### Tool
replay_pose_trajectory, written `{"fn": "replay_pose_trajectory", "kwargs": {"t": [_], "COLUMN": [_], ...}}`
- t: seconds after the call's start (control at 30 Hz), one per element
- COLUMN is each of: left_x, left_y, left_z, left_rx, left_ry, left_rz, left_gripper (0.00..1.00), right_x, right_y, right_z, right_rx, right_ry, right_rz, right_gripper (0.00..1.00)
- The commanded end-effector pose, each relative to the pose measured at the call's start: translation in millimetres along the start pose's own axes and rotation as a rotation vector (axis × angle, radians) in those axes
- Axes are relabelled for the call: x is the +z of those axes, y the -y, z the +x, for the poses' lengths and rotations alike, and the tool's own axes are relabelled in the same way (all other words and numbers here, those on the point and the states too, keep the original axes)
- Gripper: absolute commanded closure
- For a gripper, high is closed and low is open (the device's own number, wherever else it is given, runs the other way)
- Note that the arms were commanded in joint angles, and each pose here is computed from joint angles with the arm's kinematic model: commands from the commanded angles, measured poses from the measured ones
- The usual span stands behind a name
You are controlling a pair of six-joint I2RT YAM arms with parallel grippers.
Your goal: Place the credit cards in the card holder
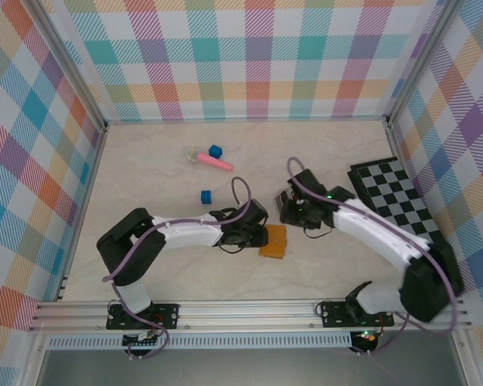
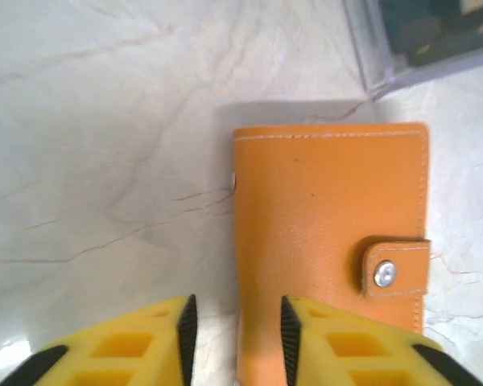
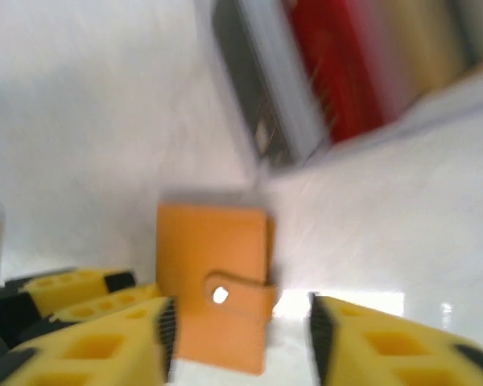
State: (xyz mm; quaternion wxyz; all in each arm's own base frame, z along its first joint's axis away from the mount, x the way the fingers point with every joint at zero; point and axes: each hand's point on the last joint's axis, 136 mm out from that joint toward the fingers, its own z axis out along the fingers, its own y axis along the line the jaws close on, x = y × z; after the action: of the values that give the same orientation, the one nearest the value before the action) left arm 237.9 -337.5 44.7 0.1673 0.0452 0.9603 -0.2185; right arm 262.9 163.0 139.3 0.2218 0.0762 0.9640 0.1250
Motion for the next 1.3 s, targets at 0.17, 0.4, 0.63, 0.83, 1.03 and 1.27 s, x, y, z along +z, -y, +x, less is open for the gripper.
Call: {"fn": "replay_pose_trajectory", "kwargs": {"t": [0.17,0.4,0.63,0.83,1.03,1.27], "left_x": [-60.5,-106.6,-176.3,-202.3,-205.5,-177.0], "left_y": [-36.1,-135.9,-244.6,-305.1,-333.5,-339.8], "left_z": [-48.3,-89.5,-116.4,-118.2,-127.0,-143.0], "left_rx": [0.025,-0.094,-0.189,-0.336,-0.331,-0.178], "left_ry": [0.24,0.392,0.605,0.673,0.751,0.832], "left_rz": [-0.099,-0.287,-0.591,-0.696,-0.748,-0.705], "left_gripper": [0.39,0.12,0.0,0.0,0.0,0.0], "right_x": [-21.8,35.9,51.4,53.2,70.6,70.7], "right_y": [137.2,147.3,143.0,151.5,143.9,144.8], "right_z": [-65.4,-76.4,-115.8,-134.1,-129.3,-129.4], "right_rx": [-0.084,-0.161,-0.243,-0.182,-0.234,-0.23], "right_ry": [0.477,0.516,0.628,0.69,0.725,0.725], "right_rz": [0.395,0.223,0.207,0.133,0.062,0.066], "right_gripper": [0.26,0.23,0.19,0.16,0.12,0.0]}}
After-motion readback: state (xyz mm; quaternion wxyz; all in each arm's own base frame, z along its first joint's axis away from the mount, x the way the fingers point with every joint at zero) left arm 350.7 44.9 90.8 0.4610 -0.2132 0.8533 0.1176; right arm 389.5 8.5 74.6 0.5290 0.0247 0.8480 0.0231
